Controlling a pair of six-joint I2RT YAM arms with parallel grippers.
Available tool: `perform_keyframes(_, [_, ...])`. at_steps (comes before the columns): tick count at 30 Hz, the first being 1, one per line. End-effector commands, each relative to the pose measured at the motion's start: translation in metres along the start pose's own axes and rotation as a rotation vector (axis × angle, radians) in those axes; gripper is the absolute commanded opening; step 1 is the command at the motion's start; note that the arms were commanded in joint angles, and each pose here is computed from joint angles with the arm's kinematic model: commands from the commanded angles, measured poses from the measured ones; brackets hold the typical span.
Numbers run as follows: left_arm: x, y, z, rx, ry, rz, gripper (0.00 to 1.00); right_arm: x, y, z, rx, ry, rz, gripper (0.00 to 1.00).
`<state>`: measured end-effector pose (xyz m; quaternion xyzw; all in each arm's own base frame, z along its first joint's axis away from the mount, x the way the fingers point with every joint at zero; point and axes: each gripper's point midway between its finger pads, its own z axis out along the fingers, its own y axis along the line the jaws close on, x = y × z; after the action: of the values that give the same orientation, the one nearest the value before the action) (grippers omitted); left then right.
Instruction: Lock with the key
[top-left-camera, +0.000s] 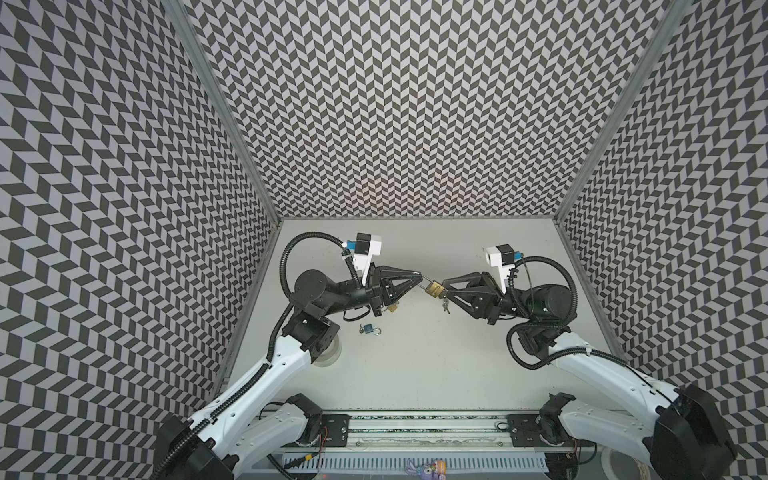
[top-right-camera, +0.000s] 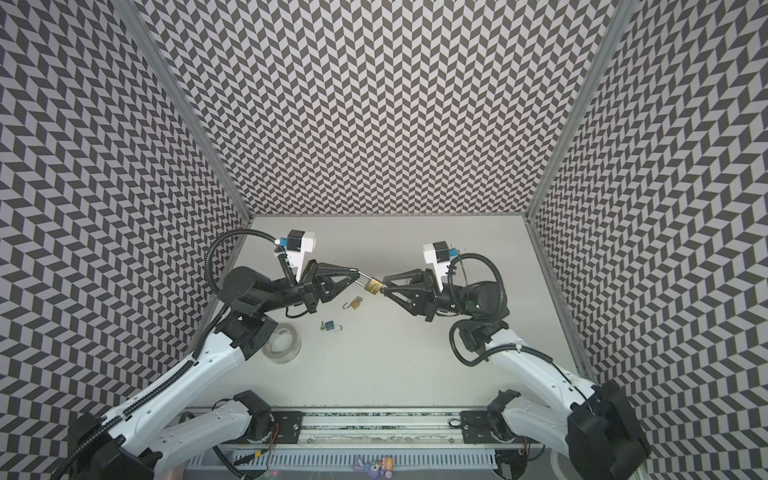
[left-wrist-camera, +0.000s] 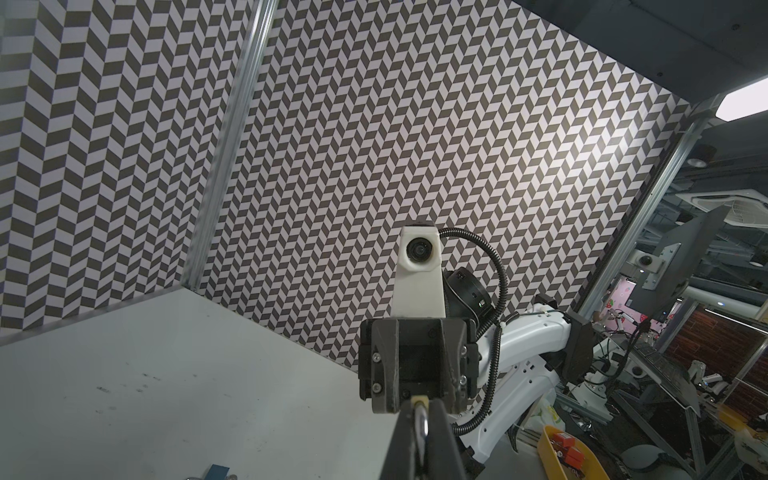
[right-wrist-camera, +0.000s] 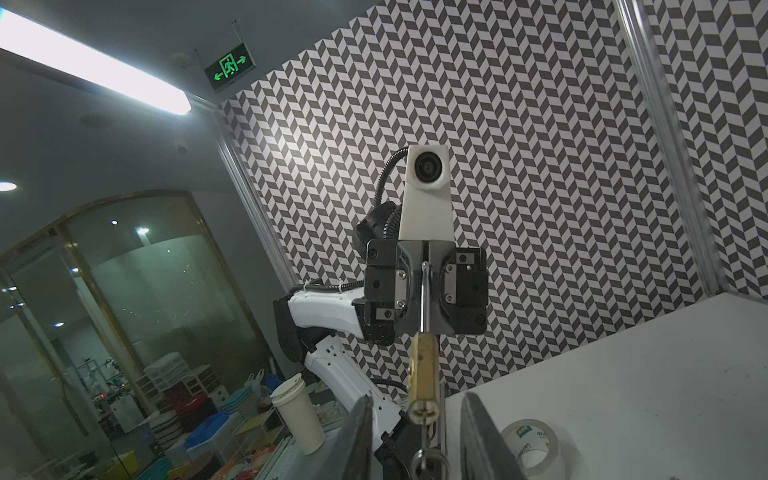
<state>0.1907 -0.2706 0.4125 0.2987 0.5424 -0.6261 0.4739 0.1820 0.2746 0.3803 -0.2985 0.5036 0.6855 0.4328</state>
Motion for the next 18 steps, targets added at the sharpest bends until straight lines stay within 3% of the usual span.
perform_keyframes(1, [-0.0184,-0.0181,-0.0013,0.028,-0.041,0.054,0.00,0.0025,0.0050,-0.0011,-0.012,0.004,-0.023,0.31])
perform_keyframes(18, [-0.0187,-0.0133,0.0015,0.020,-0.039,0.056,0.00,-0.0012,0.0062,0.0006,-0.012,0.007,-0.045,0.00])
